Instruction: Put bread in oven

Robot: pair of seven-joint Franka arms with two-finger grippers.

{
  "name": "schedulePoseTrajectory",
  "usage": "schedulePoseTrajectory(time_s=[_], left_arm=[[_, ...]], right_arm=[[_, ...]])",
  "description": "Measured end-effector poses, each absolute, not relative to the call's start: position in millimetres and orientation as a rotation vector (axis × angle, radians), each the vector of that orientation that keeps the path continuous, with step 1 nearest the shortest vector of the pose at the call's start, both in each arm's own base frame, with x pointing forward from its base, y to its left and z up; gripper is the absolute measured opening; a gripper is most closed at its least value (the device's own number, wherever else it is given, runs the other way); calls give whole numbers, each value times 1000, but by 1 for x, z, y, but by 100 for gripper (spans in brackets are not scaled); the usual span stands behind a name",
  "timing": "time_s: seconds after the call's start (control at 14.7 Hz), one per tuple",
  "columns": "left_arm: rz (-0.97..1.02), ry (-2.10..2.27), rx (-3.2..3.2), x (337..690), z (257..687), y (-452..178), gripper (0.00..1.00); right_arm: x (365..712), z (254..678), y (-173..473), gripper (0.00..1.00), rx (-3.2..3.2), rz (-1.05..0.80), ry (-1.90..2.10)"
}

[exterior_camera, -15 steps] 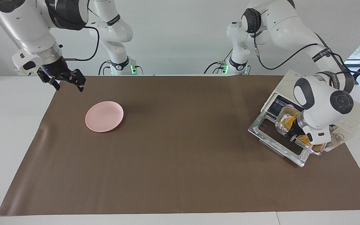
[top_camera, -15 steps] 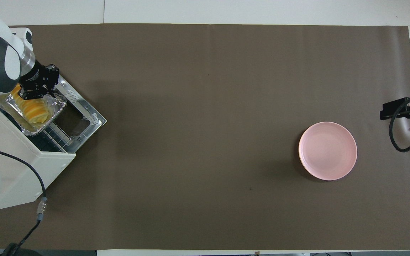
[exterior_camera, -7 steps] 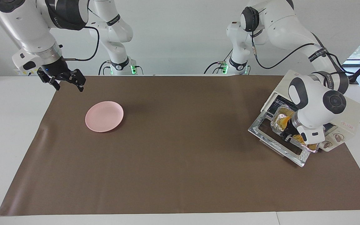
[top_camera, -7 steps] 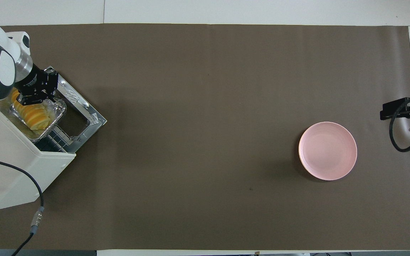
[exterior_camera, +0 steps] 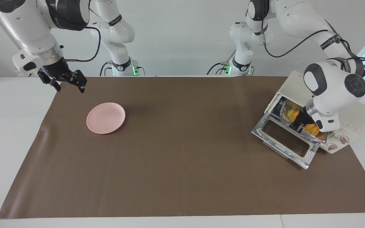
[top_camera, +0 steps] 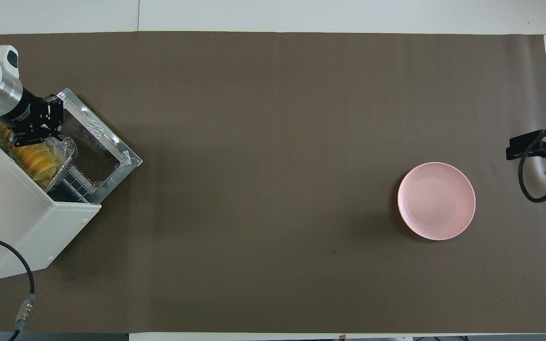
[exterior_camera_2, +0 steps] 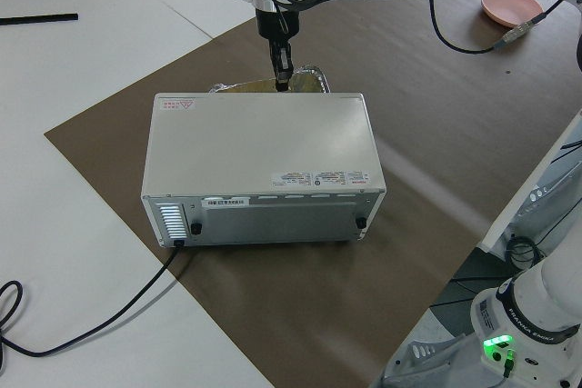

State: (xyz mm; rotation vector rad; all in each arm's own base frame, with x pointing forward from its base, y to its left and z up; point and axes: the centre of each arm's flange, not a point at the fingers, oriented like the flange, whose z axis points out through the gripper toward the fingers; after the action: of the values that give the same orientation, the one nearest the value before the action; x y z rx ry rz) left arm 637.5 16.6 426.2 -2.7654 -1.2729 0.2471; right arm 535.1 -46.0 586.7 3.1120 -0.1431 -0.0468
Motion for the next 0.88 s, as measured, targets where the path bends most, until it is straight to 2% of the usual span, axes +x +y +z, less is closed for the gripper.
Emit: schedulePoseTrajectory(time_s=[0.88], left_arm=[[225, -1188, -2735, 613, 403, 20, 2]], right_arm=[[535, 587, -46, 100, 3112, -47, -143]])
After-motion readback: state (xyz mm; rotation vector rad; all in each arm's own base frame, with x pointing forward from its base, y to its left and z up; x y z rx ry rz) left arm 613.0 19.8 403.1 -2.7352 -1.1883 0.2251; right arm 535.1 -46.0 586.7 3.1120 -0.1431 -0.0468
